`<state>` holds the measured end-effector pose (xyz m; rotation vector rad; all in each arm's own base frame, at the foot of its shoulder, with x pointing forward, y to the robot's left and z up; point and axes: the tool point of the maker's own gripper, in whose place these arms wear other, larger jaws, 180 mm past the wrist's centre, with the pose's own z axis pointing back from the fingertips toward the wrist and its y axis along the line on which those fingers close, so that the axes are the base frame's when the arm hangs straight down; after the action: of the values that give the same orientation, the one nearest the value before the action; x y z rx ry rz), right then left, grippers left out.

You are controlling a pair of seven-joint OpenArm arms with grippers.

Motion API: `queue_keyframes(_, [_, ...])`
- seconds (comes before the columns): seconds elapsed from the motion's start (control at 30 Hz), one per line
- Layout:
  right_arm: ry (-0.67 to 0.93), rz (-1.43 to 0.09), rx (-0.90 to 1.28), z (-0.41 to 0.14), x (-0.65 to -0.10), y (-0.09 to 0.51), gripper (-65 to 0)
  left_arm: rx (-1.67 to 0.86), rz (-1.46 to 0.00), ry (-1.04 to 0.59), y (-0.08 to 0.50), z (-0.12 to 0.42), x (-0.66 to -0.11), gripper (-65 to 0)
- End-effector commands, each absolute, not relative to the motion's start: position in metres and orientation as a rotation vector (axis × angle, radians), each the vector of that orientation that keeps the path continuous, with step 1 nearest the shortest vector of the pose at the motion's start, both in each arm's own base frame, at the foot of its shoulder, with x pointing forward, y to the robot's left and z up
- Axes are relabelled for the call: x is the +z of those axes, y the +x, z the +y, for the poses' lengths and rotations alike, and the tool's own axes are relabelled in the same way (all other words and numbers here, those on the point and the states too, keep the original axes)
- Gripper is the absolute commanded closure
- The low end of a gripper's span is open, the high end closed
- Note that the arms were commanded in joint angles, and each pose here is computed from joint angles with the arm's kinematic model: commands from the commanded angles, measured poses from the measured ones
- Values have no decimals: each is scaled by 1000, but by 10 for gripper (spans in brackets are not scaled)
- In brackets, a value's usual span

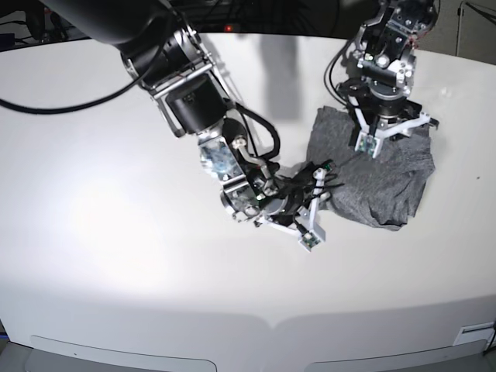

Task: Fold the T-shirt properly
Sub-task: 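Reach the right gripper to the bundle edge beside the left gripper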

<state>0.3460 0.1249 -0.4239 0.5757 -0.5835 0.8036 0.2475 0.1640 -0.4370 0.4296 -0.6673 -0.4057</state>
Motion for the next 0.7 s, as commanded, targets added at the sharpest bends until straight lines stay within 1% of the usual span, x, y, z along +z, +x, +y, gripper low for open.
queue_keyframes(0.0, [570, -584, 816, 120, -420, 349, -260, -401, -644, 459, 253, 175, -442, -237])
queue_keyframes(0.07, [579, -569, 802, 111, -425, 341, -260, -406, -586, 493, 255, 189, -459, -237])
queue_keyframes(0.13, [599, -564, 804, 105, -426, 331, -260, -413, -561, 533, 261, 200, -466, -237])
queue_keyframes(0.4, [665, -550, 799, 90, -425, 279, -260, -399, -587, 551, 280, 203, -455, -237])
queue_keyframes(0.67, [651, -560, 818, 60, -423, 241, -260, -387, -550, 532, 275, 197, -448, -237])
